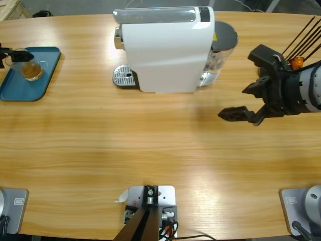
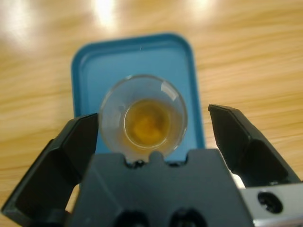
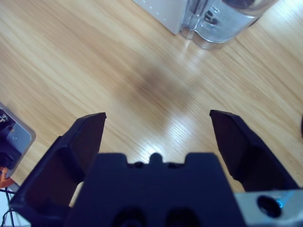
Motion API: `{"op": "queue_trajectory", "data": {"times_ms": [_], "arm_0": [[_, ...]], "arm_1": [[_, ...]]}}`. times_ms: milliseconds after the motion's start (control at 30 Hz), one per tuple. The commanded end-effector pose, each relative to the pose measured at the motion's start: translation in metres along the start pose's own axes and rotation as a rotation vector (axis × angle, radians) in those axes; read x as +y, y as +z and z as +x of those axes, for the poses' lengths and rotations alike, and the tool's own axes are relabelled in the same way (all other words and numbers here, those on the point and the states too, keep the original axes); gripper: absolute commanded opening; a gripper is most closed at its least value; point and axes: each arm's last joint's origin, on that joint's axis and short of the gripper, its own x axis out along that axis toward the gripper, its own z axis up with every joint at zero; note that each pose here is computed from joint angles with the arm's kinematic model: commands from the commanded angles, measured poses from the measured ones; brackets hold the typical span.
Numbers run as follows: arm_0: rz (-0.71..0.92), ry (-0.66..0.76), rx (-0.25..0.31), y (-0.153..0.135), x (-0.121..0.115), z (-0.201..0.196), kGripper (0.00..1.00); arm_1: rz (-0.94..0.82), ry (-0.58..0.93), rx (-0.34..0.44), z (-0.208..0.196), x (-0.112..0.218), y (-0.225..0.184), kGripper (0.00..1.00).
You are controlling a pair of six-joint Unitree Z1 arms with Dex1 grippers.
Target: Pour coffee
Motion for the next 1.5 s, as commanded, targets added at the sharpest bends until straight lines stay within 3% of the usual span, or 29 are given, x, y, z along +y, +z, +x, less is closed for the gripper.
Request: {"op": "queue_trajectory", "data": {"times_ms": [33, 233, 467, 633, 833, 933, 1067, 1267, 1500], "arm_0": [[0.029, -0.044, -0.015, -0.005, -0.017, -0.078, 0.991], [0.069, -0.093, 0.024, -0.003, -0.033, -0.135, 0.991], [0.154, -0.186, 0.028, -0.03, -0.054, -0.183, 0.991], [0.166, -0.291, 0.061, -0.051, -0.066, -0.209, 0.991], [0.156, -0.44, 0.151, -0.063, -0.078, -0.214, 0.991], [0.16, -0.507, 0.235, -0.078, -0.08, -0.211, 1.0], [0.165, -0.543, 0.178, -0.086, -0.078, -0.219, 1.0], [0.125, -0.568, 0.022, -0.107, -0.074, -0.222, 1.0], [0.152, -0.555, -0.032, -0.108, -0.071, -0.229, 1.0]], "arm_1": [[-0.02, -0.022, -0.058, -0.028, 0.001, -0.015, 1.0], [-0.019, -0.051, -0.085, -0.043, -0.001, -0.026, 1.0], [-0.018, -0.075, -0.146, -0.061, -0.002, -0.044, 1.0], [-0.016, -0.092, -0.164, -0.068, -0.003, -0.05, 1.0], [-0.016, -0.103, -0.152, -0.066, -0.004, -0.048, 1.0], [-0.02, -0.106, -0.14, -0.063, -0.004, -0.046, 1.0], [-0.02, -0.114, -0.141, -0.063, -0.004, -0.046, 1.0], [-0.05, -0.138, -0.155, -0.062, -0.006, -0.05, 1.0], [-0.039, -0.145, -0.153, -0.063, -0.006, -0.049, 1.0]]}}
